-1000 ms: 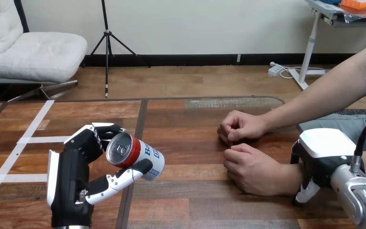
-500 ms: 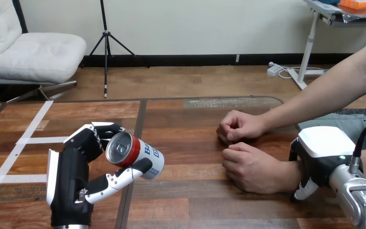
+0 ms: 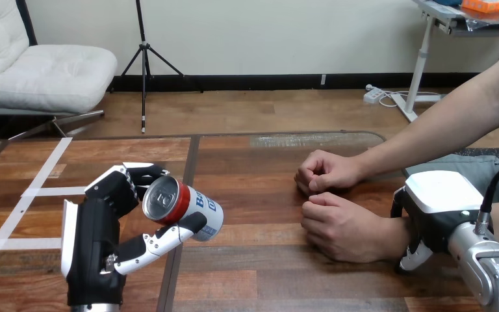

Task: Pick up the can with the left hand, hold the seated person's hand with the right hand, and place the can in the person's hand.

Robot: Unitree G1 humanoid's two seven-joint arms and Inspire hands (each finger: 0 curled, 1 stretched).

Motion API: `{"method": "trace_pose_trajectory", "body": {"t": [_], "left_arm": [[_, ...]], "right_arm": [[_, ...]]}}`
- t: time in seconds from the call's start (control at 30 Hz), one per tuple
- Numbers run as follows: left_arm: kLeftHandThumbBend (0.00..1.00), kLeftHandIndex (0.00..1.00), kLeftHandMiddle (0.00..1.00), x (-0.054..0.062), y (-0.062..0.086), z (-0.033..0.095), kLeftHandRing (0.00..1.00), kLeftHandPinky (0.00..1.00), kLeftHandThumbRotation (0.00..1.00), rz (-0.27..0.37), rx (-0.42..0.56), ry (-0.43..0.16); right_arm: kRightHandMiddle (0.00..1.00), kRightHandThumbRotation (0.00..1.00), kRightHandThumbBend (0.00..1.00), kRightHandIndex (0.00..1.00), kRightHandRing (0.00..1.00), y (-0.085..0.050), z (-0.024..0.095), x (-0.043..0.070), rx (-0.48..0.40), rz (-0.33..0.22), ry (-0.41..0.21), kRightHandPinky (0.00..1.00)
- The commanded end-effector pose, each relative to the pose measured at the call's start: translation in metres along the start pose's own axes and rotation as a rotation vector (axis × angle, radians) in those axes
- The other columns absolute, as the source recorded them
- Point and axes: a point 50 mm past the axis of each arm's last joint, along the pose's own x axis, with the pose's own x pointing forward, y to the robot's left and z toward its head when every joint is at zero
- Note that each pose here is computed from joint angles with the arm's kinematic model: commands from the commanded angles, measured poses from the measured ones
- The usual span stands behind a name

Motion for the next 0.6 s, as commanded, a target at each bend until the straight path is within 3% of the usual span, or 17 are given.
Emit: {"method": "trace_pose_trajectory", "body": {"t": [0.0, 0.57], "left_arm": [[0.75, 0.5, 0.47, 0.0152, 0.002, 0.0153, 0.43, 0.43, 0.0, 0.013, -0.018, -0.099], [0.75, 0.5, 0.47, 0.0146, 0.0027, 0.0159, 0.43, 0.42, 0.0, 0.019, -0.013, -0.097]], "right_arm": [[0.36, 0.0, 0.9, 0.63, 0.26, 0.0301, 0.0098, 0.0, 0.02, 0.125, -0.036, 0.17], [0.33, 0.0, 0.91, 0.67, 0.22, 0.0339, 0.0113, 0.0022, 0.02, 0.137, -0.037, 0.14]]}}
